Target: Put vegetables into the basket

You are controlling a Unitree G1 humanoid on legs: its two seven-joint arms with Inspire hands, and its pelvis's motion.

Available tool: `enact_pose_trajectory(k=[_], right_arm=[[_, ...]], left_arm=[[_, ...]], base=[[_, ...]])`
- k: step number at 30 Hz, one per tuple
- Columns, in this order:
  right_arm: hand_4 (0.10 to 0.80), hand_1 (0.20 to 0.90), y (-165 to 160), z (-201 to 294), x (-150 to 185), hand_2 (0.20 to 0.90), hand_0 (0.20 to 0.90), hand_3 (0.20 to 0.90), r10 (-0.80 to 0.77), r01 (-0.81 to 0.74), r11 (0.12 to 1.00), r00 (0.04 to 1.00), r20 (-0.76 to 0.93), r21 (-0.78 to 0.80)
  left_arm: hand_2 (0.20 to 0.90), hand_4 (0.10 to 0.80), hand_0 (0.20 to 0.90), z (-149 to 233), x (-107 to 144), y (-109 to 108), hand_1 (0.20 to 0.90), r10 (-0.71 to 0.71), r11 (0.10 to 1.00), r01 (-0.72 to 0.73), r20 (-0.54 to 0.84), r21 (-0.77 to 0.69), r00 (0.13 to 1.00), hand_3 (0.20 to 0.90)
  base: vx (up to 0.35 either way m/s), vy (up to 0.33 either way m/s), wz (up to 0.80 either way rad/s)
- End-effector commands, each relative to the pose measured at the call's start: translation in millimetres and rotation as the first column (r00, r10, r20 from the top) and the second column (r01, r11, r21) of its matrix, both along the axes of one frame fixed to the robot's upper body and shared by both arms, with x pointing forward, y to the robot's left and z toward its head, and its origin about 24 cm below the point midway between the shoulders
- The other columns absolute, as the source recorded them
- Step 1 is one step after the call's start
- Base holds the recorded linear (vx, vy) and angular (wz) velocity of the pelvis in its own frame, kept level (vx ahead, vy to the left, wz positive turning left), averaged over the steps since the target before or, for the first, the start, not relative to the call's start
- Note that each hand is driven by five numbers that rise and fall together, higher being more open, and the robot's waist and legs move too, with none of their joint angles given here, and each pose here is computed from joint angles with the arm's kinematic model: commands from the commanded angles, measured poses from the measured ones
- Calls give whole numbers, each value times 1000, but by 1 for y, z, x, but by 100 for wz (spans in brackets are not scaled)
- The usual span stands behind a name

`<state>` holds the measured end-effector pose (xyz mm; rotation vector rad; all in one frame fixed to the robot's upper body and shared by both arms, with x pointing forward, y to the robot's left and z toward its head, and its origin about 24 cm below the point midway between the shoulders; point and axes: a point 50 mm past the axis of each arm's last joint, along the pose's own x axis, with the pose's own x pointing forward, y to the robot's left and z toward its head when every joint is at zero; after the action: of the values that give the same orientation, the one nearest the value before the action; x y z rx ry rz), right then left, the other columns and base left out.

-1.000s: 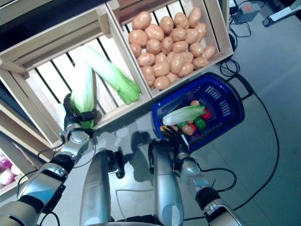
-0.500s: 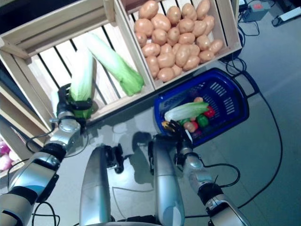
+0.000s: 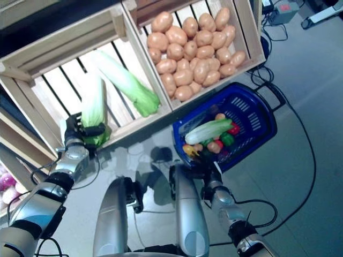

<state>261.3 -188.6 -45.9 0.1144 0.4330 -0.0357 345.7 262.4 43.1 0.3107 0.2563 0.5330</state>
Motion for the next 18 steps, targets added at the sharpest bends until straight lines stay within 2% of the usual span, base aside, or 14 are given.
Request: enact_pose_trajectory(k=[1,12,14,18], right_arm=[[800,900,3,3,-7,900,900,900,2,-1,1000,998,63,-4],[800,900,4,-6,-33,900,900,900,-78,72,995,992,96,68],[800,900,13,-1,-36,900,900,900,-104,83,983,986,127,163],[800,900,17,7,-39,900,900,900,-137,97,974,972,193,204]], left_arm=[[300,400,300,-5,-8,2,300,-12,1000,11,44,23,999,300],[300,400,300,-19,-32,-5,300,-16,1000,19,172,-17,985,300],[300,400,300,-28,-43,-19,300,-35,998,45,197,-48,980,300],[300,400,300,-37,-60,-36,300,-33,991,65,253,-121,967,300]], base=[[99,-17,-7],[105,-27,-2],[161,-22,5],[105,-13,7]])
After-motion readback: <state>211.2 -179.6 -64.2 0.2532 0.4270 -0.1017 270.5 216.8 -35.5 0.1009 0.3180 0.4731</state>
